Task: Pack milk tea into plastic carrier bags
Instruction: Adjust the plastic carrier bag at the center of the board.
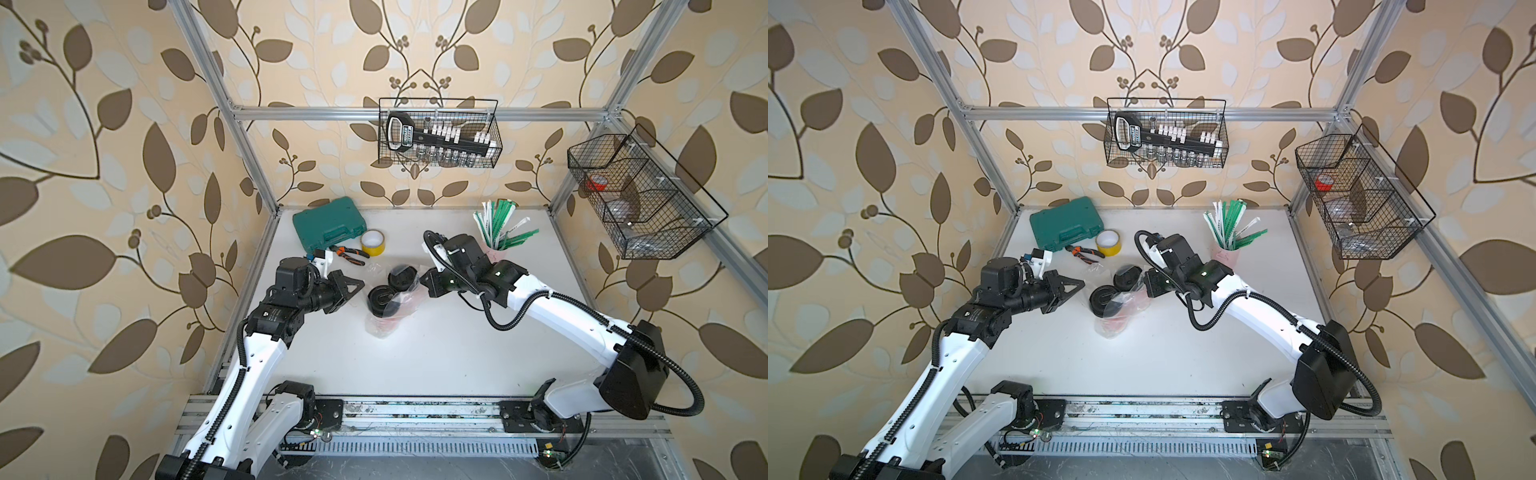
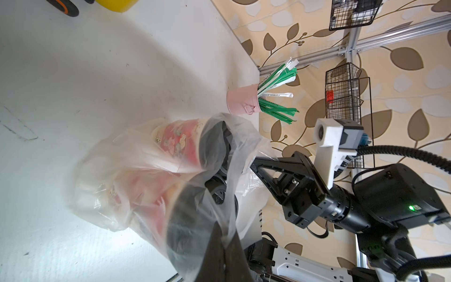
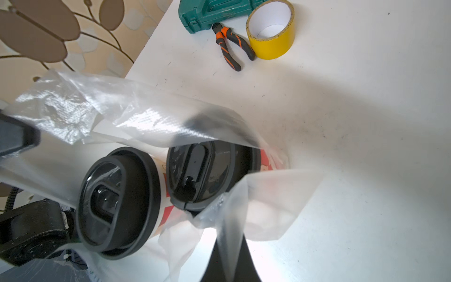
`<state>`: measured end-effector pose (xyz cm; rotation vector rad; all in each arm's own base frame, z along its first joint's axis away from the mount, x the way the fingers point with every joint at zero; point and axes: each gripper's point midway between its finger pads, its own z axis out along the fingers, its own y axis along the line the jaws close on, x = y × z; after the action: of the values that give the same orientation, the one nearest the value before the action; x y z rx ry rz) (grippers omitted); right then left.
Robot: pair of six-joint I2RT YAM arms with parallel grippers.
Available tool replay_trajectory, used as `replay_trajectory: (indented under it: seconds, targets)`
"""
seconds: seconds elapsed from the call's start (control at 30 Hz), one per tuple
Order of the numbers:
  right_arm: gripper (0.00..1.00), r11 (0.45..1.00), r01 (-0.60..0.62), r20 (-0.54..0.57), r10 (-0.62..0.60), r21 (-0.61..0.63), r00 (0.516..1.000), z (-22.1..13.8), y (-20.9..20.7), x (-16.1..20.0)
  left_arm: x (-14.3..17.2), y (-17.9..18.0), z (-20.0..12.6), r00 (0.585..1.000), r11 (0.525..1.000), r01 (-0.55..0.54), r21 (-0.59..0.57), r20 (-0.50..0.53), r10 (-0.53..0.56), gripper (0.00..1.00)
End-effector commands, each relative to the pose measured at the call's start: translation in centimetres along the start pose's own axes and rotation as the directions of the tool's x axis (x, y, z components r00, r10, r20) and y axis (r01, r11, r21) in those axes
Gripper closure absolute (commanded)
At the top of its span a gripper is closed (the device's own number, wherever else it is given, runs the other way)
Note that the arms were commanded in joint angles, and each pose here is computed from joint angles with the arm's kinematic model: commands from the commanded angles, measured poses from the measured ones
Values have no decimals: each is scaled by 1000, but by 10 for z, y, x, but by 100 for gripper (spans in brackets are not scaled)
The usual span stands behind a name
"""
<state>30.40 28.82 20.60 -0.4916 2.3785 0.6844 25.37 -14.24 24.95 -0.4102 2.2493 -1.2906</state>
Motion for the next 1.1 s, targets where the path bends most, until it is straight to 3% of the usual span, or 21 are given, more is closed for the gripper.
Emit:
replay_trajectory:
  seconds: [0.0,0.17,0.27,0.47,0.63,0.77,0.83,0.93,1.07]
  targets:
    - [98,998,22,40,-20,-65,999,-7,13,-8,1,-5,0,999,999,-37,34,-12,37,100]
    - [88,993,45,41,-41,-107,998,-9,24,-13,2,3,0,1000,1000,-19,7,-8,19,99]
    - [82,996,56,43,-53,-75,998,-13,18,-13,1,5,3,1000,1000,-11,2,-12,11,92]
    - [58,995,75,48,-72,-66,996,-23,19,-14,-1,5,4,1000,1000,-14,-7,-14,14,71]
    - [48,994,101,60,-99,-39,993,-34,20,-26,-2,4,2,1000,1000,-24,-19,-12,24,65]
    - [31,992,123,85,-120,-37,989,-48,25,-38,-3,3,3,1000,999,-27,-19,-17,26,64]
    - [28,991,130,116,-125,-36,985,-59,28,-47,-4,2,4,999,999,-28,-19,-20,28,64]
    - [27,997,62,201,-71,51,977,-83,-5,-73,-6,1,4,999,999,-31,-20,-19,31,60]
    - [33,962,-137,300,62,235,952,-109,-100,-95,-7,-1,3,999,999,-41,-27,-19,40,38]
